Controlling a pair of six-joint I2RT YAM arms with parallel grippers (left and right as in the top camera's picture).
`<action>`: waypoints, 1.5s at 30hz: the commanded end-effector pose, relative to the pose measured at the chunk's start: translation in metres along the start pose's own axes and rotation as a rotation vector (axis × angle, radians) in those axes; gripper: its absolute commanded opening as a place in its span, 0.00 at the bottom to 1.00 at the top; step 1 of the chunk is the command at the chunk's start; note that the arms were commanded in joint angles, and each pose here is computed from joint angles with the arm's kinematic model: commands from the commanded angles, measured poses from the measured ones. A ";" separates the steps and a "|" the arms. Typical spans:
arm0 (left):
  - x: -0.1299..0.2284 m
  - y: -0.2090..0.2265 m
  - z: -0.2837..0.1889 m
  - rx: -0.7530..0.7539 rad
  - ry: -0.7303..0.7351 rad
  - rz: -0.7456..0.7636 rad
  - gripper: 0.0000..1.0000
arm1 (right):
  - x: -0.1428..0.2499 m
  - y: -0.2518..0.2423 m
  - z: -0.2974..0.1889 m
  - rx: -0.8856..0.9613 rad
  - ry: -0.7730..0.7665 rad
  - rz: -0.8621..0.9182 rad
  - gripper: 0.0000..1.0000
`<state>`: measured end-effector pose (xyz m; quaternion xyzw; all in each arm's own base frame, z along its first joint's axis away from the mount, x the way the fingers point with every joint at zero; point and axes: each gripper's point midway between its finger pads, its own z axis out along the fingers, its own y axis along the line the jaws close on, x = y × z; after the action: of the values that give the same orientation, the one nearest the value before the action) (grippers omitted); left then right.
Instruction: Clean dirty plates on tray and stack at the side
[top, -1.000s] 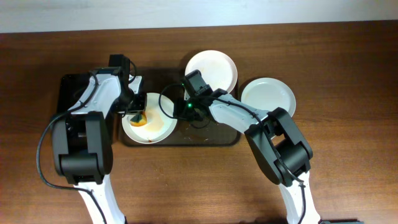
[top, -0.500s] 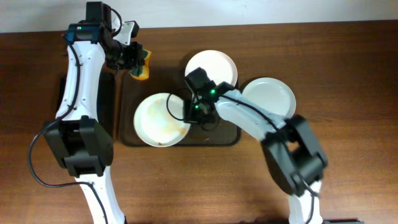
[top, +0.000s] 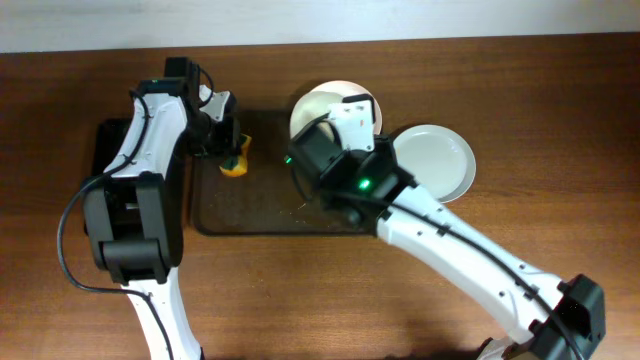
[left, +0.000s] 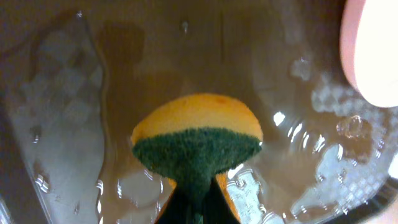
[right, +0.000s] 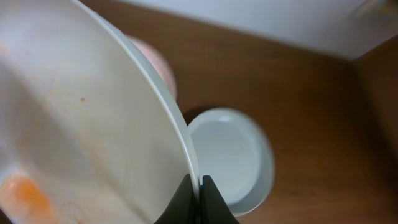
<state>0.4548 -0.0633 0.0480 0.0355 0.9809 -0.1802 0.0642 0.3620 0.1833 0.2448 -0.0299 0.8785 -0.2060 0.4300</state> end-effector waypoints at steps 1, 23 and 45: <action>0.016 0.009 0.018 -0.058 0.025 -0.022 0.00 | -0.028 -0.025 -0.027 0.191 -0.175 -0.002 0.04; 0.010 0.024 0.028 -0.298 -0.005 0.006 0.00 | 0.014 -0.066 0.022 -0.208 0.273 0.353 0.04; -0.013 0.000 -0.030 -0.284 -0.156 0.040 0.00 | 0.133 -0.104 0.181 -0.369 0.822 0.498 0.63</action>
<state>0.4606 -0.0538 0.0575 0.0377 0.9906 -0.0417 0.1247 0.3897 -0.0189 0.0658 0.2267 0.9723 0.0188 0.0542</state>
